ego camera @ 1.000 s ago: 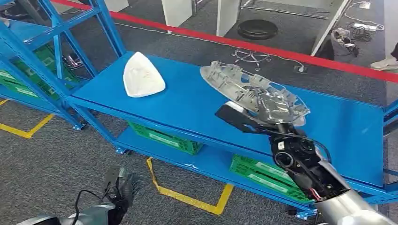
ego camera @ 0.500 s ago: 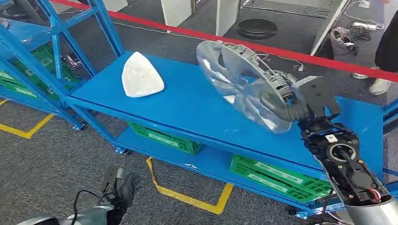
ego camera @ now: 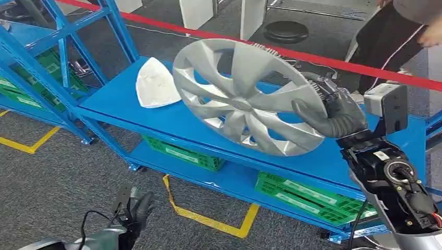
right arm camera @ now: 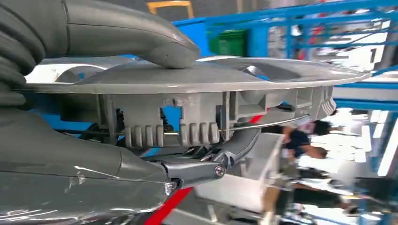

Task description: Take the parts from the cabinet and place them on the table.

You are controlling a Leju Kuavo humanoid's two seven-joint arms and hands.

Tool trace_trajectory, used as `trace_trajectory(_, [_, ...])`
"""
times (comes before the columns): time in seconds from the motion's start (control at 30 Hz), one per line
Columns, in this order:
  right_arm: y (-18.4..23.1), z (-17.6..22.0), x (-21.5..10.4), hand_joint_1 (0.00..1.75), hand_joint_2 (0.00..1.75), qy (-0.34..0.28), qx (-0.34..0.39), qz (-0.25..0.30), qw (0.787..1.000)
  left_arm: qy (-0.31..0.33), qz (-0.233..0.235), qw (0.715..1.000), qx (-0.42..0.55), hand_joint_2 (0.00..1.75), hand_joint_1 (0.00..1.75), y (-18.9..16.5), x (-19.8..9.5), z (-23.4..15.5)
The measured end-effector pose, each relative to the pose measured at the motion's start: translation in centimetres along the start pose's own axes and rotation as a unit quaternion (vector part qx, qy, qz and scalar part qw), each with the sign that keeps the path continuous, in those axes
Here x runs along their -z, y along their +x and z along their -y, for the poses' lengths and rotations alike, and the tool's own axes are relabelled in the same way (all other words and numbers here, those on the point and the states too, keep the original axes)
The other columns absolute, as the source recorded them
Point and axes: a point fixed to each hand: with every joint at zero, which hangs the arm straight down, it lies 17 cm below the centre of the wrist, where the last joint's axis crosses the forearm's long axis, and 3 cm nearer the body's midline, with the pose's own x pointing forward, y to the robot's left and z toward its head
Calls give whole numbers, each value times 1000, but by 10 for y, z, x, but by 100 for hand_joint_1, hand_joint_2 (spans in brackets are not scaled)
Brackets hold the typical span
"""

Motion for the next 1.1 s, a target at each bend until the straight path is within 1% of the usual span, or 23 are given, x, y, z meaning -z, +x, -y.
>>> trace_trajectory(0.17, [15, -1, 1, 175, 175, -1, 1, 25, 1000, 4, 5, 1000, 6, 175, 0, 4, 2, -1])
trace_trajectory(0.37, [27, 6, -1, 175, 175, -21, -2, 53, 998, 10, 12, 1000, 9, 175, 0, 7, 3, -2])
trace_trajectory(0.7, [34, 9, -3, 175, 175, -34, -28, 78, 996, 10, 16, 1000, 16, 175, 0, 10, 4, -2])
trace_trajectory(0.93, [39, -11, -6, 175, 175, 14, -17, 88, 996, -3, 10, 1000, 0, 175, 0, 10, 4, 2])
trace_trajectory(1.1, [40, -19, -8, 175, 175, 28, -31, 97, 994, -13, 5, 1000, -10, 175, 0, 11, 5, 7])
